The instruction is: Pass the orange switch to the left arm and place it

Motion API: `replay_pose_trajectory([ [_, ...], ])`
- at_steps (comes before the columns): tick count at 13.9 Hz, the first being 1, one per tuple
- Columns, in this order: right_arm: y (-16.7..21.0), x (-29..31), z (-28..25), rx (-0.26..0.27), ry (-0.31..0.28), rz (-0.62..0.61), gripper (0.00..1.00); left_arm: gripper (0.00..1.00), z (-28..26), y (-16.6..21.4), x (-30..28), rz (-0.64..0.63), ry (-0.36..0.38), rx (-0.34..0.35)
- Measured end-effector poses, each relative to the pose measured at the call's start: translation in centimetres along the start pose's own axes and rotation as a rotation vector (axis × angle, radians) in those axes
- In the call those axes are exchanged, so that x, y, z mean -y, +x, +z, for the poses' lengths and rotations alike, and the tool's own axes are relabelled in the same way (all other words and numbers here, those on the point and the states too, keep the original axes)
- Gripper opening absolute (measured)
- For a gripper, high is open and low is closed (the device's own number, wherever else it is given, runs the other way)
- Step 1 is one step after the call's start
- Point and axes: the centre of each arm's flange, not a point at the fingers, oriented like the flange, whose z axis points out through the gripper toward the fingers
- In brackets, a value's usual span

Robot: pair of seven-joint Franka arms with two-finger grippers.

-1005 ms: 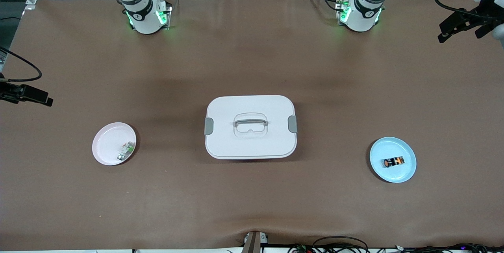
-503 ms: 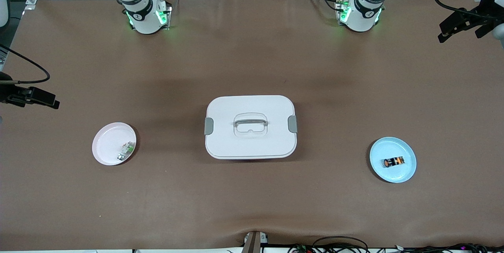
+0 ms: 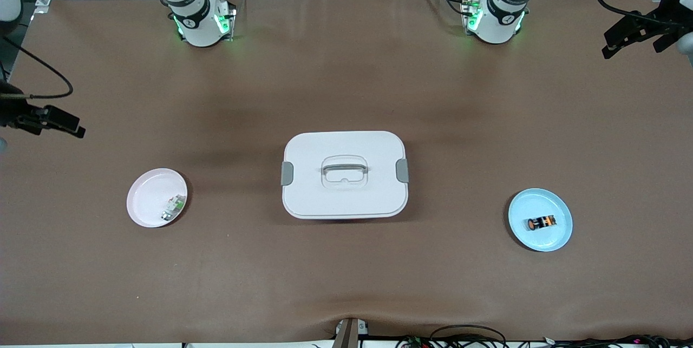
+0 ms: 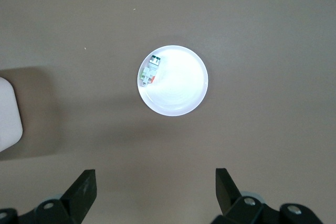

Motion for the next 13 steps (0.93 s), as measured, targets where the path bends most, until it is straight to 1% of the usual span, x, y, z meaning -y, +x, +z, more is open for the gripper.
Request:
replay_pose_trajectory([
  [2,-0.8,0.3,-1.6,-0.013,0.004,-0.008,1.0,1.0,0.0,0.0,0.0,0.0,0.0,0.0],
  [5,-1.6,0.6,-3.0,-0.002,0.006,-0.016,1.0,1.0,0.0,0.0,0.0,0.001,0.0,0.0],
  [13,-1.6,0.6,-3.3,-0.007,0.004,-0.015,1.0,1.0,0.0,0.0,-0.3,0.03,0.0,-0.002],
])
